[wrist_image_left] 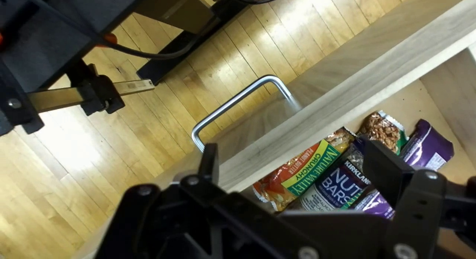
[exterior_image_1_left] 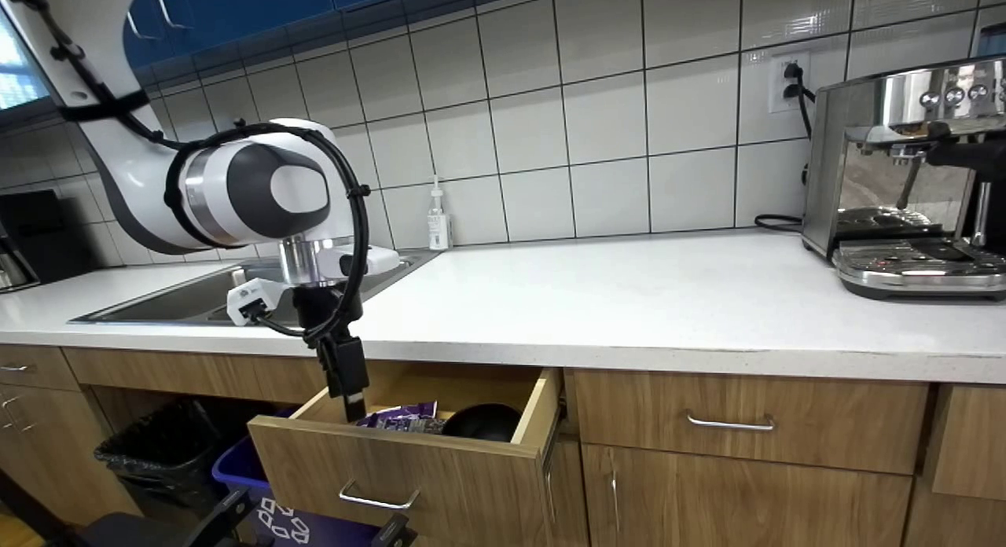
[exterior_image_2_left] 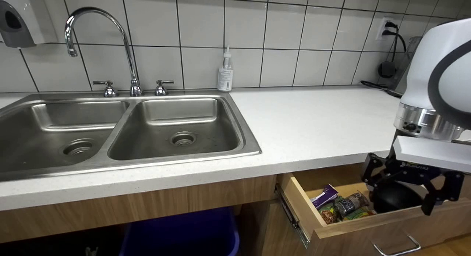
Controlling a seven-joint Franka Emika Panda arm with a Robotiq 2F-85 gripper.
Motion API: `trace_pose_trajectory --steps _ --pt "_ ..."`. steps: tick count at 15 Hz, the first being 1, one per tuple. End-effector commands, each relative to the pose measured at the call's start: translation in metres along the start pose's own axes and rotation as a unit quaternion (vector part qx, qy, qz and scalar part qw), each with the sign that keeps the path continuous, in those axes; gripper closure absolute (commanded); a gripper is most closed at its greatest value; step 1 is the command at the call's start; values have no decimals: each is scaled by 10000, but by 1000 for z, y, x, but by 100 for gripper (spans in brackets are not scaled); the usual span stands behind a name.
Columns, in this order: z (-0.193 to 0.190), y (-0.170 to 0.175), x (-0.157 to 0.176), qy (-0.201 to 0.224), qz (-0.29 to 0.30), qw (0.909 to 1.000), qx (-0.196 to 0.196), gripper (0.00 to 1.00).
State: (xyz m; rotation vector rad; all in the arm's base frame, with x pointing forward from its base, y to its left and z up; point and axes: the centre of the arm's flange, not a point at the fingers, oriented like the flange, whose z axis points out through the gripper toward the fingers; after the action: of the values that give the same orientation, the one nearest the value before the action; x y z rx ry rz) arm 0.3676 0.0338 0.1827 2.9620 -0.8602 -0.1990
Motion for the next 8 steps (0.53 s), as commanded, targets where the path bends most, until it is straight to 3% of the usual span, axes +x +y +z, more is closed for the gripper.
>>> trace_pose_trajectory --steps 1,8 --pt "-8 18 -13 -206 -421 9987 -184 0" --pt "7 30 -14 -808 -1044 9895 -593 0"
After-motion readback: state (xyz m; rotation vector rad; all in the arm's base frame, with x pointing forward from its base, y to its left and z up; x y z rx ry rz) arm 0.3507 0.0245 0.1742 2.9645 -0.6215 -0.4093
